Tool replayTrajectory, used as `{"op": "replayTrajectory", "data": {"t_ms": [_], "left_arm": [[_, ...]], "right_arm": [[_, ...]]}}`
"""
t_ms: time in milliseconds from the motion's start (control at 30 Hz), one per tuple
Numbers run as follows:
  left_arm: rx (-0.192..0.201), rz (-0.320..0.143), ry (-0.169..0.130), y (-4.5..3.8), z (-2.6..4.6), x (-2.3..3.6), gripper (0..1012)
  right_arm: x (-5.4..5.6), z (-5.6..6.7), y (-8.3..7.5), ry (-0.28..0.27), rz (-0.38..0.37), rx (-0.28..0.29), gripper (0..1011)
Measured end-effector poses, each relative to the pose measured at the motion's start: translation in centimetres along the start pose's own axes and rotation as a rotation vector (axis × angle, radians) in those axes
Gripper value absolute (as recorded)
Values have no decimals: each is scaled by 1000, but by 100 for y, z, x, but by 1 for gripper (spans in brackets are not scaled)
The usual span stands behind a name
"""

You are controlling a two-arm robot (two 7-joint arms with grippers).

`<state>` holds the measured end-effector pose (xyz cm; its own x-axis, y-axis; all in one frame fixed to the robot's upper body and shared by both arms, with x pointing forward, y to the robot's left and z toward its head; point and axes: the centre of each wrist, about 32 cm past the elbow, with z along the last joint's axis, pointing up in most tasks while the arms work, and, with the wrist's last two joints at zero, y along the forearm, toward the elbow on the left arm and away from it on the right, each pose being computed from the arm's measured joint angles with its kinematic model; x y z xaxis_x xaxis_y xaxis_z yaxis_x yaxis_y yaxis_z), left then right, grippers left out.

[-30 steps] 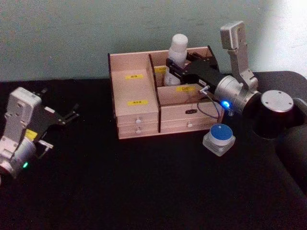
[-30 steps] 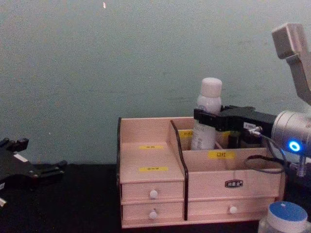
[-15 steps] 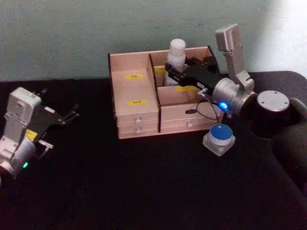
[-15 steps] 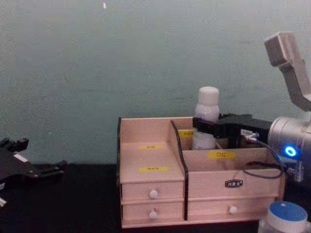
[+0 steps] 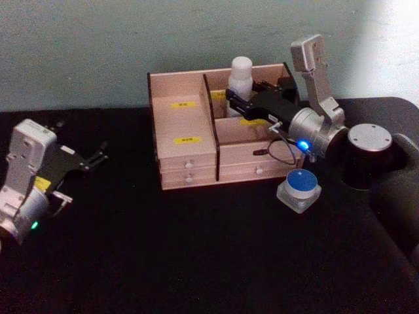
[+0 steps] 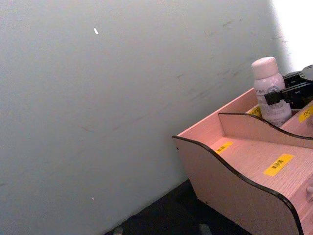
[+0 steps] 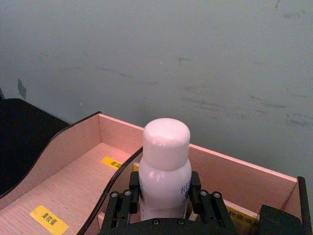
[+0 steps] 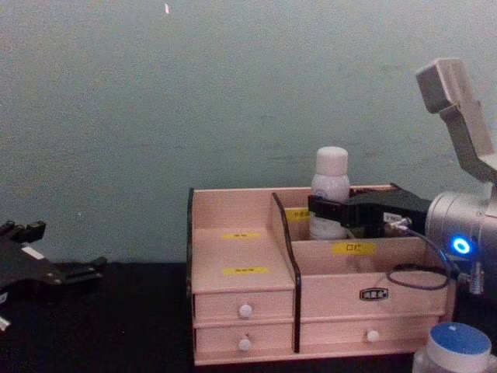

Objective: Pick up the facial cleanser and watermelon frost from the table and place them into the tiered storage box.

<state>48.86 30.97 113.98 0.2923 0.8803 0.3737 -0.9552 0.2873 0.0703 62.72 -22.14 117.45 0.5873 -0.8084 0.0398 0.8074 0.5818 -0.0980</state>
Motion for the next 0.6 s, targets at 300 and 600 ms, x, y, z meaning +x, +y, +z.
{"op": "replayTrajectory", "data": {"t_ms": [300,600], "left_arm": [[0,0,0,0,0,0,1001],[0,0,0,0,0,0,1001]], "right_arm": [[1,3,-1,0,0,1,593],[2,4,-2,0,1,2,612]]}}
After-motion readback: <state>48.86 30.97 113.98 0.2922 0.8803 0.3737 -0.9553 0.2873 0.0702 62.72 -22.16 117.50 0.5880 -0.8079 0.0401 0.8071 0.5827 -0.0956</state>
